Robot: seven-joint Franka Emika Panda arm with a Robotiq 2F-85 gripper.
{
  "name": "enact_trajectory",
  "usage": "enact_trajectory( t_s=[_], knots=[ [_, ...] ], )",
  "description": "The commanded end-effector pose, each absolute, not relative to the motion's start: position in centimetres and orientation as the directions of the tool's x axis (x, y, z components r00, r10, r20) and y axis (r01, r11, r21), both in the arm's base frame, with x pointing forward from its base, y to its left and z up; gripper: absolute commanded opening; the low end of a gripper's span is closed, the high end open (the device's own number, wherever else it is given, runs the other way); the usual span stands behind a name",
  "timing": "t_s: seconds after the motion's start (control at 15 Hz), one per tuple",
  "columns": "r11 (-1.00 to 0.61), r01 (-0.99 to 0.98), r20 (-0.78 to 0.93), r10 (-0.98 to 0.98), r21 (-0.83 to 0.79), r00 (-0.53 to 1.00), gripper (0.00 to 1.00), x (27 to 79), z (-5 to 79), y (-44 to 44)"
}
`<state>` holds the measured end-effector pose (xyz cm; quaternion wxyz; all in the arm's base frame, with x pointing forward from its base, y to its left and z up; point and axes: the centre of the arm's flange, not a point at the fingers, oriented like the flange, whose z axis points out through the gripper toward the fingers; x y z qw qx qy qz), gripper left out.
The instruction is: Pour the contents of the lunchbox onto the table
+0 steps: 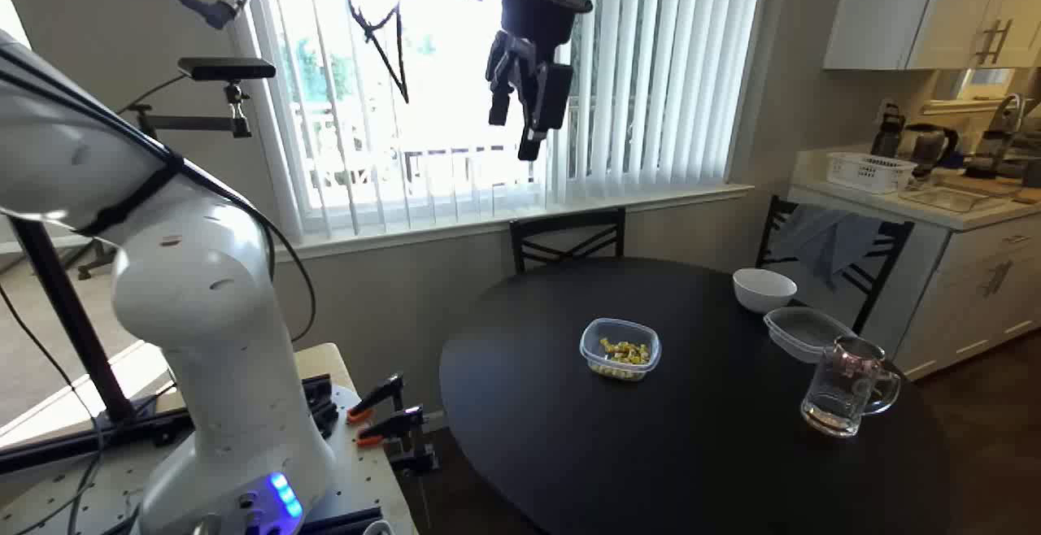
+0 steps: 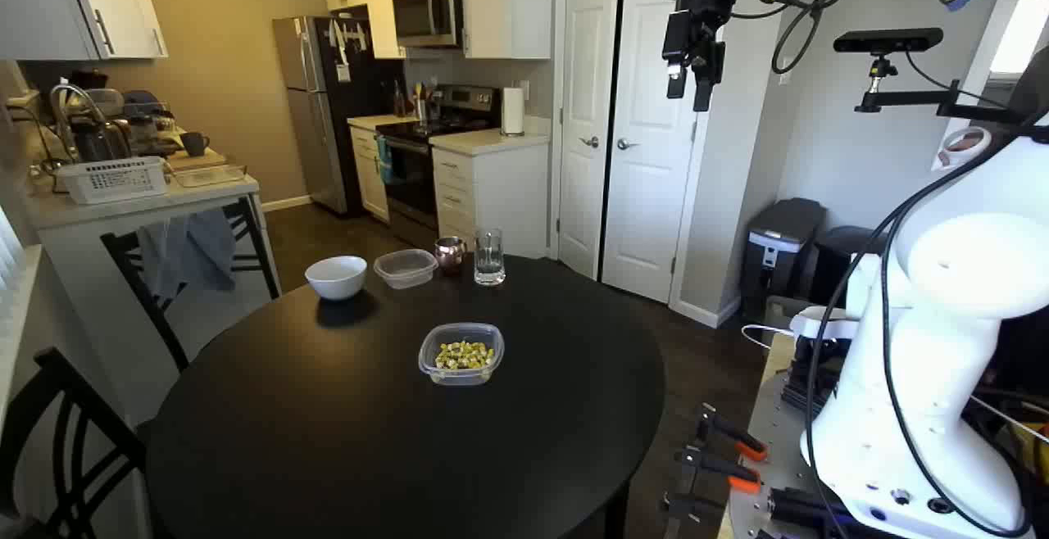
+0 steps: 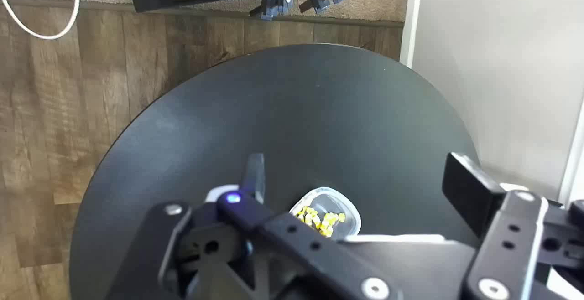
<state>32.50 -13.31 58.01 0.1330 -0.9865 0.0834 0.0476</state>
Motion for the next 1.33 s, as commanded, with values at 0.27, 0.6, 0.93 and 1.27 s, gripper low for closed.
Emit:
enact_trajectory(
  t_s=[0.27, 0.6, 0.93, 1.27],
  knots=[
    [-0.951, -0.177, -0.116, -0.152, -0.254, 0.982, 1.0, 32.5, 58.0, -13.3],
    [-0.924, -0.232, -0.036, -0.233, -0.304, 0.972, 1.0, 40.6, 53.4, -10.6],
    [-0.926, -0.236, 0.068, -0.267, -0.293, 0.961, 1.0, 48.0, 47.4, -6.8],
    [-0.928, -0.259, 0.1, -0.294, -0.266, 0.951, 1.0, 52.0, 43.0, -4.0]
  ],
)
